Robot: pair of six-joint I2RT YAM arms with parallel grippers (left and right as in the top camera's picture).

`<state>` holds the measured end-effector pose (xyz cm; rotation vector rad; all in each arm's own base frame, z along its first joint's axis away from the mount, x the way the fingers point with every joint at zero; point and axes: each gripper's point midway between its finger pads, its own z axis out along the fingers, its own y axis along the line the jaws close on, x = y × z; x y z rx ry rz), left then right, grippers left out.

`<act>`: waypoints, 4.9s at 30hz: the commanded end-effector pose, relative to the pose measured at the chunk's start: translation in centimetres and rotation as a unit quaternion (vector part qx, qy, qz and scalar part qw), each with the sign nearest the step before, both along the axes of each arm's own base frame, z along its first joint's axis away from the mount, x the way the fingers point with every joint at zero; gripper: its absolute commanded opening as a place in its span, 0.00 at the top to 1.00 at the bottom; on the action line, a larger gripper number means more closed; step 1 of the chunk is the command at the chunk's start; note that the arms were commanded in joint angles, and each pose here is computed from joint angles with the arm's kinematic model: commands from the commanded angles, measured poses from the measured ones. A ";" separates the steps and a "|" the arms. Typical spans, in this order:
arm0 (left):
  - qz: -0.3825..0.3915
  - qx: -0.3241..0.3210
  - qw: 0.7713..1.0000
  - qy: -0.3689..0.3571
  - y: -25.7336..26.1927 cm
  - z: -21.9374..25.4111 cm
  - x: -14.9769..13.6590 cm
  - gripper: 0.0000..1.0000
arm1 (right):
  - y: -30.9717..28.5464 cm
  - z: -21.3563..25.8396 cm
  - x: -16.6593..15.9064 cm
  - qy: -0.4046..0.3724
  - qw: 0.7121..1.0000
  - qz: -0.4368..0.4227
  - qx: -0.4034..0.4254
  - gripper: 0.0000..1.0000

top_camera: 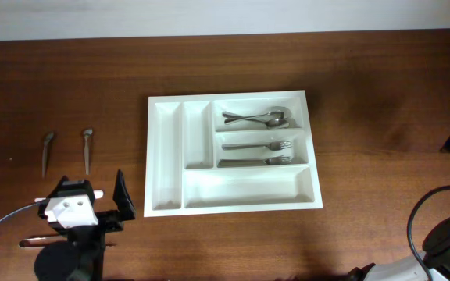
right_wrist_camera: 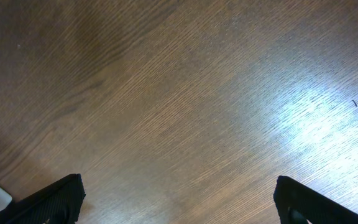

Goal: Pack container
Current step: 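Move the left gripper toward the metal utensils left of the tray, then lower the left gripper over the two metal utensils, then close the left gripper on the metal tongs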

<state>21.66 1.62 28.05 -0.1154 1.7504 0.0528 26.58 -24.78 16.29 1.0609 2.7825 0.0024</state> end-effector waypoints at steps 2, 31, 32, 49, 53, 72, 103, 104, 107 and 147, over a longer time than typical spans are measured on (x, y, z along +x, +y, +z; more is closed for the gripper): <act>0.154 -0.077 0.985 0.000 4.5 1.5 -0.8 0.01 | -0.1 0.1 -0.1 0.004 1.000 -0.004 -0.007 0.01; 0.604 -0.364 0.680 0.200 9.8 -8.1 -7.8 0.01 | -0.1 0.1 -0.1 0.004 1.000 -0.004 -0.007 0.01; 0.605 -0.362 0.680 0.202 9.8 -8.1 -7.9 0.01 | -0.1 0.1 -0.1 0.004 1.000 -0.004 -0.007 0.01; 0.558 -0.434 0.573 0.415 10.5 -15.1 -6.5 0.01 | -0.1 0.1 -0.1 0.004 1.000 -0.004 -0.007 0.01; 0.572 -0.433 0.534 0.448 11.1 -16.3 -7.8 0.01 | -0.1 0.1 -0.1 0.004 1.000 -0.004 -0.007 0.01; 0.522 -0.421 0.581 0.462 12.0 -22.2 -6.0 0.01 | -0.1 0.1 -0.1 0.004 1.000 -0.004 -0.007 0.01; 0.563 -0.390 0.593 0.424 16.3 -23.8 -8.3 0.01 | -0.1 0.1 -0.1 0.004 1.000 -0.004 -0.007 0.01; 0.557 -0.385 0.601 0.425 16.5 -23.8 -8.1 0.01 | -0.1 0.1 -0.1 0.004 1.000 -0.004 -0.007 0.01; 0.545 -0.377 0.616 0.426 16.9 -23.8 -7.7 0.01 | -0.1 0.1 -0.1 0.004 1.000 -0.004 -0.007 0.01; 0.533 -0.421 0.585 0.444 14.5 -30.2 -8.1 0.01 | -0.1 0.1 -0.1 0.004 1.000 -0.004 -0.007 0.01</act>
